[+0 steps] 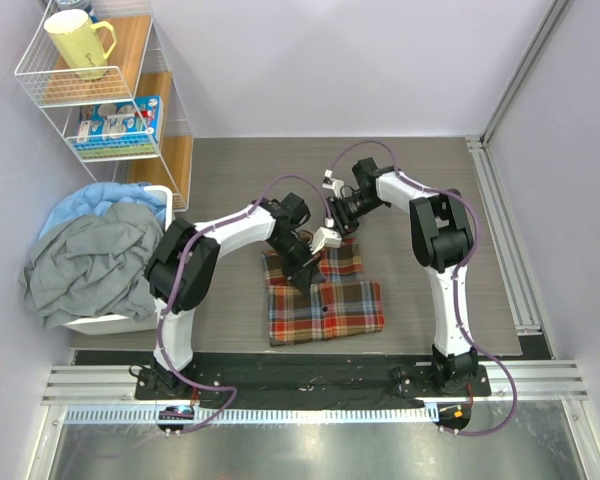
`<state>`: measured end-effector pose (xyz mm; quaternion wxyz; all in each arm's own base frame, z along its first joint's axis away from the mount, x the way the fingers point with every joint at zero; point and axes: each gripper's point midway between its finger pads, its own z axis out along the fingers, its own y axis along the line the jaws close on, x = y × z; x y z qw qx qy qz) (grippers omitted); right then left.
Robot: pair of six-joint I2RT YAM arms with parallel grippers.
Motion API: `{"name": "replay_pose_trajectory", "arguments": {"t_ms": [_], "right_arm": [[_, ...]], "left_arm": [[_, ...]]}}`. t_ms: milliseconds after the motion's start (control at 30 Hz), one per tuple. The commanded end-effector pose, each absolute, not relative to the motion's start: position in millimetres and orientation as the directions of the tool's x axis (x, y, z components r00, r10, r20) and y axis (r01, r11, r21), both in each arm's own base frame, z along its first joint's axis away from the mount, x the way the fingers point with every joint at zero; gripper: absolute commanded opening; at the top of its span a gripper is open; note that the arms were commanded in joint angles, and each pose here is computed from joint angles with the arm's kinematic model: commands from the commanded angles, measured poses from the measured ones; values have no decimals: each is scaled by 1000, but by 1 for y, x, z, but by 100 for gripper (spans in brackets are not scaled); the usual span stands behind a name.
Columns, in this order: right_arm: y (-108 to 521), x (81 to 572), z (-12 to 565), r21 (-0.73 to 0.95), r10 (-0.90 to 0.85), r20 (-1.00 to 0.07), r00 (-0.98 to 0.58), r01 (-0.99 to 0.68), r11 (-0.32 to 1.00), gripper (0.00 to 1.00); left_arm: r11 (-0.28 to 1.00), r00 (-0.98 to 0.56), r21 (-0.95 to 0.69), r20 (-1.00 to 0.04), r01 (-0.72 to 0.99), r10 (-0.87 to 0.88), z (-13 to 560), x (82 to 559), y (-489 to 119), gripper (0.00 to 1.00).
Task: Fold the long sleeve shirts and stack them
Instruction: Fold the shirt
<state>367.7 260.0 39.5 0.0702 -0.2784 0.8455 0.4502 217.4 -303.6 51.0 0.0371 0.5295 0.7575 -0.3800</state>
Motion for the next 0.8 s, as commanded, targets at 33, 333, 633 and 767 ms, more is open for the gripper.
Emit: {"name": "replay_pose_trajectory", "arguments": {"t_ms": [33, 333, 633, 767], "right_arm": [[257, 364, 36, 705, -436, -383, -814, -563, 432, 41], [253, 358, 33, 700, -460, -379, -803, -573, 426, 40], [253, 361, 37, 691, -465, -395, -793, -590, 419, 40], [254, 365, 46, 683, -463, -412, -785, -602, 413, 40]], "left_arm": [[101, -418, -542, -503, 835, 756, 91, 215, -307, 0], [198, -455, -475, -520, 857, 723, 108, 276, -295, 0], [246, -432, -388, -525, 888, 733, 93, 326, -288, 0], [278, -424, -336, -524, 900, 739, 78, 341, -284, 0]]}}
